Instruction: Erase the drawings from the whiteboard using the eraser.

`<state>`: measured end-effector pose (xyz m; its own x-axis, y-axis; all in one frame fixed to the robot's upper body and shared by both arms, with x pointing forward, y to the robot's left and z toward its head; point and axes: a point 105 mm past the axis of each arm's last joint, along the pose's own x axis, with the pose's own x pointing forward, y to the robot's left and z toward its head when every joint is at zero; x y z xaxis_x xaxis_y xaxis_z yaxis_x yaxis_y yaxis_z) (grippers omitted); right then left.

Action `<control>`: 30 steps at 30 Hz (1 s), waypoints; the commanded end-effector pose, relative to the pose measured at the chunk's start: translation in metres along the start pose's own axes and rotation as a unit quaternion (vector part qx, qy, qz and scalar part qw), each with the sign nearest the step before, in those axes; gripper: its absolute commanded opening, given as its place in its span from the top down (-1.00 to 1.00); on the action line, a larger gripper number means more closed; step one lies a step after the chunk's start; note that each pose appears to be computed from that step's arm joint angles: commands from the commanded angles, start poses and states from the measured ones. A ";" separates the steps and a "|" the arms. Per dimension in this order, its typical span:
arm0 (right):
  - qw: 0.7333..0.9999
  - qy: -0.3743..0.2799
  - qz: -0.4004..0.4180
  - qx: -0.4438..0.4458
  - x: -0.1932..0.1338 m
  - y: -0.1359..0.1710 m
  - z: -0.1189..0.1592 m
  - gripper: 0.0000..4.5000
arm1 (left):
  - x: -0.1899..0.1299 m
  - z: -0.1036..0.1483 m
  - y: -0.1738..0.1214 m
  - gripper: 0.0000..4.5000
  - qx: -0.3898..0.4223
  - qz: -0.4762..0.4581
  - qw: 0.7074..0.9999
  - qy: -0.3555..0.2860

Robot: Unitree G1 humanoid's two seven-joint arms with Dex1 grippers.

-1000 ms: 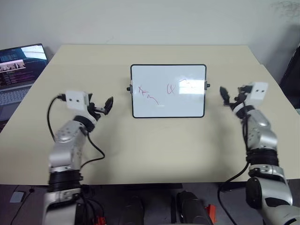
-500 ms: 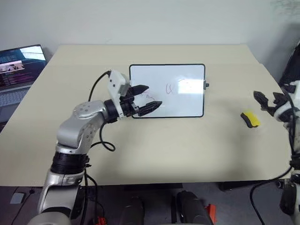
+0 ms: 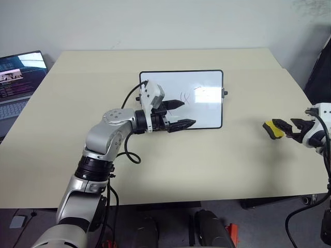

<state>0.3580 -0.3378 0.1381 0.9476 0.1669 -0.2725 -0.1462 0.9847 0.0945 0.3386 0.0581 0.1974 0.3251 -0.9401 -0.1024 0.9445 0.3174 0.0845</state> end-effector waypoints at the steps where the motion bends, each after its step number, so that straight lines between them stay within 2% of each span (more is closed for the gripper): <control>1: 1.000 -0.008 0.005 0.002 0.001 0.001 0.005 -0.99 | 0.000 0.004 -0.011 -1.00 0.020 -0.022 1.000 0.006; 9: 1.000 0.015 0.010 0.004 0.007 0.002 -0.010 -0.99 | 0.001 0.001 -0.014 -1.00 0.051 -0.025 0.998 0.025; 20: 1.000 0.020 0.005 0.007 0.016 0.001 -0.016 -0.99 | -0.004 0.001 -0.012 -1.00 0.060 -0.019 0.998 0.031; 24: 1.000 0.023 0.005 0.007 0.019 0.001 -0.019 -0.58 | -0.005 -0.001 -0.012 -1.00 0.060 -0.015 0.998 0.033; 30: 1.000 0.021 0.003 0.007 0.021 0.000 -0.019 0.39 | -0.007 -0.001 -0.010 -1.00 0.061 -0.006 0.997 0.035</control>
<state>0.3688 -0.3337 0.1026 0.9215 0.1672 -0.3504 -0.1291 0.9831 0.1295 0.3296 0.0605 0.1816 0.3076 -0.9300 -0.2013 0.9488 0.2839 0.1383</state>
